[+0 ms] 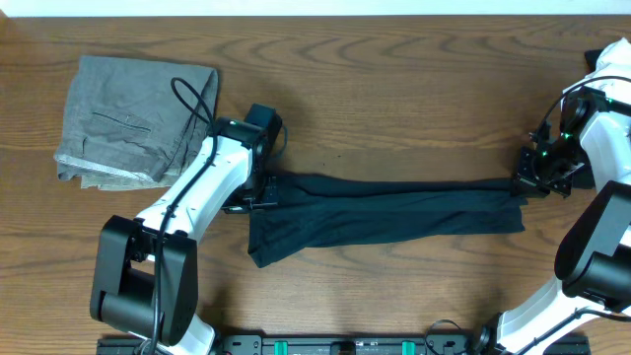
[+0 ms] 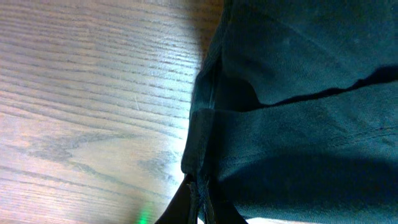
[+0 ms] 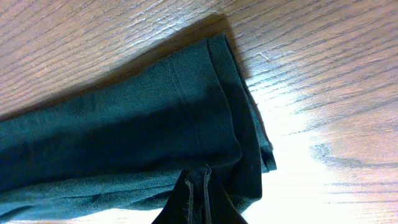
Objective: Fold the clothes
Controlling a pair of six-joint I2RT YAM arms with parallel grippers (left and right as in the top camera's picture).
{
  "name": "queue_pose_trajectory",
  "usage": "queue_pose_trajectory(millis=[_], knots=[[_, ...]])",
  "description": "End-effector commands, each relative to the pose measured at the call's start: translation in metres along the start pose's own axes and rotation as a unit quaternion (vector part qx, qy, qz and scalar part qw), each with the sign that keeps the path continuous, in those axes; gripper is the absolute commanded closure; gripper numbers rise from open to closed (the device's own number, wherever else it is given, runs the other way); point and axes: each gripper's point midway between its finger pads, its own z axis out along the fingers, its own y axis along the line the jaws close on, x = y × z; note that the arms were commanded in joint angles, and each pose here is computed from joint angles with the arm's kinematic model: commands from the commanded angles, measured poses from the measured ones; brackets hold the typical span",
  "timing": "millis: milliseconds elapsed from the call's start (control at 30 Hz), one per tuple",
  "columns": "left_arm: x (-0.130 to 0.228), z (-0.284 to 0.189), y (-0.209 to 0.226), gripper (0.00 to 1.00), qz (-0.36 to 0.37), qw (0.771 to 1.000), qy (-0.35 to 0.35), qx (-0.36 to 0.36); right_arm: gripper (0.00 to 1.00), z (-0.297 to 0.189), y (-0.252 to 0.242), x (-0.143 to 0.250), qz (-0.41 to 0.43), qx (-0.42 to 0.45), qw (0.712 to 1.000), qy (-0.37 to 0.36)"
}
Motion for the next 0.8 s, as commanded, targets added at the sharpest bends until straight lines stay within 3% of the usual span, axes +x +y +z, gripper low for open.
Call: queue_pose_trajectory(millis=[0,533,633,667,700,767], knots=[[0.003,0.001,0.004,0.94,-0.006,1.0,0.002,-0.006,0.99,-0.001,-0.004,0.003,0.009,0.01,1.0,-0.002],[0.005,0.01,0.004,0.92,-0.008,1.0,0.003,-0.006,0.99,0.014,-0.009,0.001,0.01,0.017,1.0,-0.012],[0.011,0.016,0.007,0.83,-0.01,1.0,0.012,-0.01,0.97,0.014,-0.009,0.001,0.01,0.017,1.0,-0.012],[0.013,0.018,0.008,0.76,-0.009,1.0,0.015,-0.011,0.9,0.014,-0.008,0.001,0.01,0.017,1.0,-0.012],[0.015,0.018,0.008,0.62,-0.009,1.0,0.018,-0.013,0.7,0.014,-0.008,0.001,0.01,0.017,1.0,-0.012],[0.018,0.017,0.01,0.46,-0.008,1.0,0.024,-0.016,0.57,0.013,-0.008,0.001,0.011,0.015,1.0,-0.012]])
